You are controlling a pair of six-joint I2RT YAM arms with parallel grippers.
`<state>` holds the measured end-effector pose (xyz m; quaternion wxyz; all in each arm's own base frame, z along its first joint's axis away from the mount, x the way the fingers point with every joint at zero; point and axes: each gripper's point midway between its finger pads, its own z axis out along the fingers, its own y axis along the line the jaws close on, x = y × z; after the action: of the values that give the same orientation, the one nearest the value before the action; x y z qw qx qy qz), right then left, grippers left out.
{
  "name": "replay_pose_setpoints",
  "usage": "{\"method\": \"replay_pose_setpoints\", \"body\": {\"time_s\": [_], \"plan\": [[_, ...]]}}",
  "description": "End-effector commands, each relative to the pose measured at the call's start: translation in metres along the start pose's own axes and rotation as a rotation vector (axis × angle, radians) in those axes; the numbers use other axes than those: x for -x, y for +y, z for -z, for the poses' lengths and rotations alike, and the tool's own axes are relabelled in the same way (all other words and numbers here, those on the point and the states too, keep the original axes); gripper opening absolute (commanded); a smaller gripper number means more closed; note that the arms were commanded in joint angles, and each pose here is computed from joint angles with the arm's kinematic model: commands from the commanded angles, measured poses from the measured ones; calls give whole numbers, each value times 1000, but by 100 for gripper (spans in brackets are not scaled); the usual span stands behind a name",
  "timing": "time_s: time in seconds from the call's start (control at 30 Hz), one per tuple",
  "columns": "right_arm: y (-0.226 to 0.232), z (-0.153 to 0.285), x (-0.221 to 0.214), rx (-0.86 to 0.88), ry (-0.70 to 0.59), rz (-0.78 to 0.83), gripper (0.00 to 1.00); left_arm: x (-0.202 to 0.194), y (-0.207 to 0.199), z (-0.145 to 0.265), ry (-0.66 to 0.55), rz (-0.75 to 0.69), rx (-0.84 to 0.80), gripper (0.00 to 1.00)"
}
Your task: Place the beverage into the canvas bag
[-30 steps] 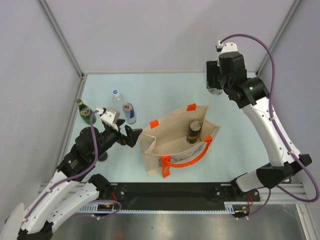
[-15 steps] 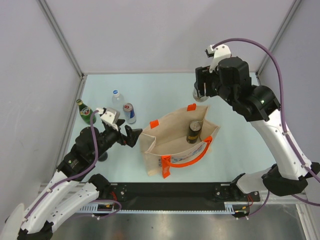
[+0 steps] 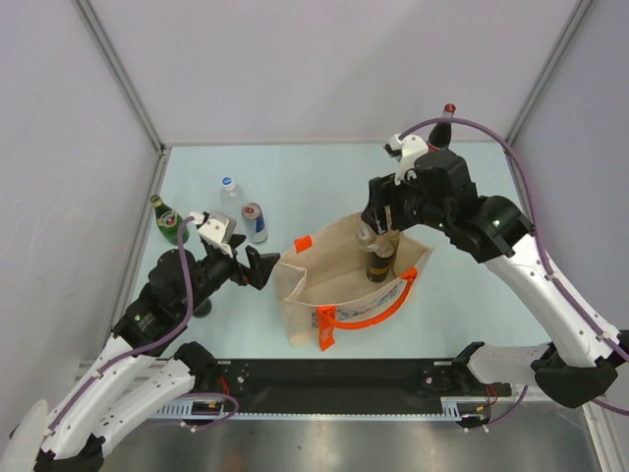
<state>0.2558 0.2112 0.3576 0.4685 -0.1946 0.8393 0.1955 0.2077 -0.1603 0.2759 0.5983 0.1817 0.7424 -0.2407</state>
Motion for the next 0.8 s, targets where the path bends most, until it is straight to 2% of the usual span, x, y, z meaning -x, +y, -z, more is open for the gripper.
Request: {"method": "replay_pose_setpoints", "body": {"time_s": [0.0, 0.27, 0.5, 0.77], "plan": [[33, 8, 44, 159, -224, -40, 0, 6, -1, 0, -28, -5, -4, 100], [37, -33, 19, 167, -199, -13, 0, 7, -1, 1, -30, -5, -3, 100], [38, -55, -10, 190, -203, 73, 0, 6, -1, 0, -28, -5, -4, 100], [20, -85, -40, 104, -168, 134, 0, 6, -1, 0, -26, -4, -4, 100]]}}
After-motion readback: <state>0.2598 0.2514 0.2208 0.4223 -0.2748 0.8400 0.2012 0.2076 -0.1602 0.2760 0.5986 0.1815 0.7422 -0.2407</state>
